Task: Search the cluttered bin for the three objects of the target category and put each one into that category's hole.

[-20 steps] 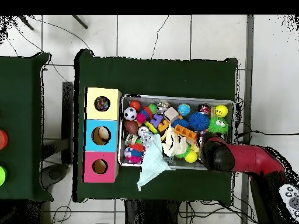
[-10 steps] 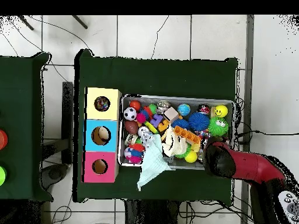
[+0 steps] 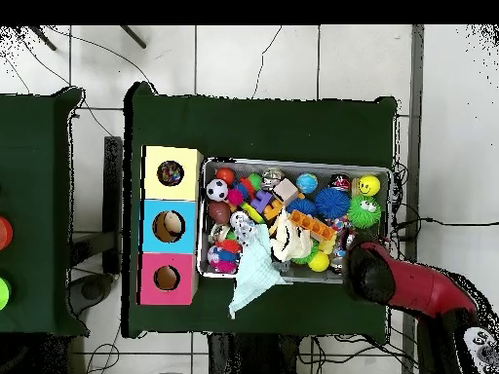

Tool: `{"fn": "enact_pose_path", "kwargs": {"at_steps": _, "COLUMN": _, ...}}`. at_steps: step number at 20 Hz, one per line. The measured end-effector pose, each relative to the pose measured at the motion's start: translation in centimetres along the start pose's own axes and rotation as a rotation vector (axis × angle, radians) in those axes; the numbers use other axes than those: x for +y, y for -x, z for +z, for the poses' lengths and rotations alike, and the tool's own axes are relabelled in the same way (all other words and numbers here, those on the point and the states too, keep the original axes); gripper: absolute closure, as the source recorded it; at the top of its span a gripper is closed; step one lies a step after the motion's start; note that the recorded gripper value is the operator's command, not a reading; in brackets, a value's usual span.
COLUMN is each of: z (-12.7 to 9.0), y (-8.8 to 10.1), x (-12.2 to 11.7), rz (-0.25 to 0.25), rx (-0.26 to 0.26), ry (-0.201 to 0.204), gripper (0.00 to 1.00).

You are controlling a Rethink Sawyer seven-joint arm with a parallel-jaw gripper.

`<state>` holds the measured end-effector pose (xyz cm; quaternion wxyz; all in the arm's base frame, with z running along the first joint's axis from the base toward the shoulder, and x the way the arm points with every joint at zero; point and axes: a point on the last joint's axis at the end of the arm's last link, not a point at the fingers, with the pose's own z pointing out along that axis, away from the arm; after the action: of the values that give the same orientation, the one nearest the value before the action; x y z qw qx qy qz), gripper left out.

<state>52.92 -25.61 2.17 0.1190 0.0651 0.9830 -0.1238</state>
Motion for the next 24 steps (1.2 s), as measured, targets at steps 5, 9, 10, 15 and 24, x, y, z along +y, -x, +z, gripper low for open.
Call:
{"fn": "enact_pose_path", "kwargs": {"at_steps": 5, "z": 0.3, "y": -0.6, "x": -0.6, "rz": 0.039, "rx": 0.016, "ry": -0.010, "gripper": 0.00}}
{"fn": "enact_pose_path", "kwargs": {"at_steps": 9, "z": 0.7, "y": -1.2, "x": -0.8, "rz": 0.055, "rx": 0.032, "ry": -0.012, "gripper": 0.00}}
{"fn": "enact_pose_path", "kwargs": {"at_steps": 10, "z": 0.8, "y": -1.3, "x": -0.7, "rz": 0.060, "rx": 0.036, "ry": -0.010, "gripper": 0.00}}
{"fn": "enact_pose_path", "kwargs": {"at_steps": 15, "z": 1.5, "y": -1.9, "x": -0.6, "rz": 0.084, "rx": 0.054, "ry": -0.001, "gripper": 0.00}}
{"fn": "enact_pose_path", "kwargs": {"at_steps": 24, "z": 2.3, "y": -2.7, "x": -2.4, "rz": 0.179, "rx": 0.072, "ry": 0.018, "gripper": 0.00}}
